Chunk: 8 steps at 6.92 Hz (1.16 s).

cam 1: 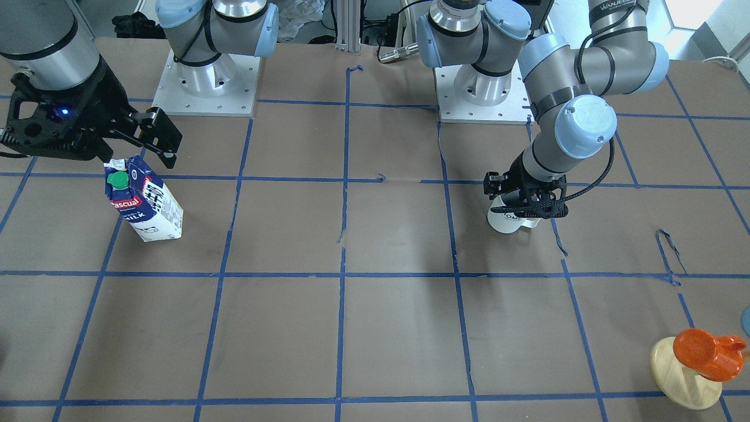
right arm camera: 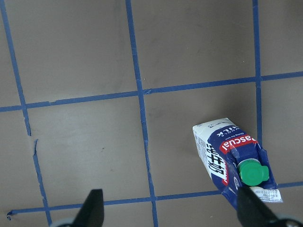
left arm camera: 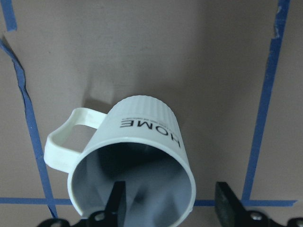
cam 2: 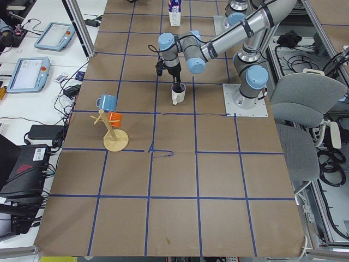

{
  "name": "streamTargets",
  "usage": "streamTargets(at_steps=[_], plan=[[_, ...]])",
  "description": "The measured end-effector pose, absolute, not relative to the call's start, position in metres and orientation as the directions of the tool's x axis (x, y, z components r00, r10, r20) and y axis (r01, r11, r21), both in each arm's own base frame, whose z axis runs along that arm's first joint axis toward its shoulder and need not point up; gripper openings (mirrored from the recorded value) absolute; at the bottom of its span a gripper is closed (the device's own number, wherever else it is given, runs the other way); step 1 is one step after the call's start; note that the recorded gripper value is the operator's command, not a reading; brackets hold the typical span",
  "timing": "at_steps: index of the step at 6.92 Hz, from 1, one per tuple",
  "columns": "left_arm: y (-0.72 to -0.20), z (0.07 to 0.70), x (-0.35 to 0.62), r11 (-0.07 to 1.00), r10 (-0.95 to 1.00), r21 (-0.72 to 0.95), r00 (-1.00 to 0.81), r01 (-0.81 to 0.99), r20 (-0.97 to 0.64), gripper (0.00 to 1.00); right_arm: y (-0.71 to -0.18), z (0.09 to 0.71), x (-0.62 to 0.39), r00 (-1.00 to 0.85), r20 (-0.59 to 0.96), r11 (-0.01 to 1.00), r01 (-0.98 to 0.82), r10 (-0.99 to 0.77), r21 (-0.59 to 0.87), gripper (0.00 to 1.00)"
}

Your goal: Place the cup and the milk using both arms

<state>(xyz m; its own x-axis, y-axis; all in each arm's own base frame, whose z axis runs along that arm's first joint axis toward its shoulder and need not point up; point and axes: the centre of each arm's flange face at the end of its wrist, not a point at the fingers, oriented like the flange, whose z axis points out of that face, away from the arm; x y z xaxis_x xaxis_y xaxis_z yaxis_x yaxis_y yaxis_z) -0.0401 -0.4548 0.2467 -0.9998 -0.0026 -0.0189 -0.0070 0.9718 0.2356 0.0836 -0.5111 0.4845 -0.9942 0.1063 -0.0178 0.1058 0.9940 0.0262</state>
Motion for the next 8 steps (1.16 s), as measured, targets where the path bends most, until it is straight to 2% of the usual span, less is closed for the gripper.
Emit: streamTargets(at_steps=[3, 6, 8], plan=[[-0.462, 0.252, -0.042, 0.975, -0.038, 0.216, -0.999, -0.041, -0.020, 0.00, -0.508, 0.486, 0.081, -0.994, -0.009, 0.993, 0.112, 0.112, 0.025, 1.00], [-0.495, 0.297, -0.100, 0.948, -0.300, 0.129, -0.952, -0.290, 0.064, 0.00, -0.511, 0.456, 0.044, -0.984, 0.108, 0.985, 0.151, 0.141, 0.084, 1.00], [-0.503, 0.315, -0.174, 0.875, -0.479, 0.122, -0.874, -0.469, 0.078, 0.00, -0.509, 0.421, 0.010, -0.974, 0.172, 0.980, 0.169, 0.149, 0.105, 1.00]])
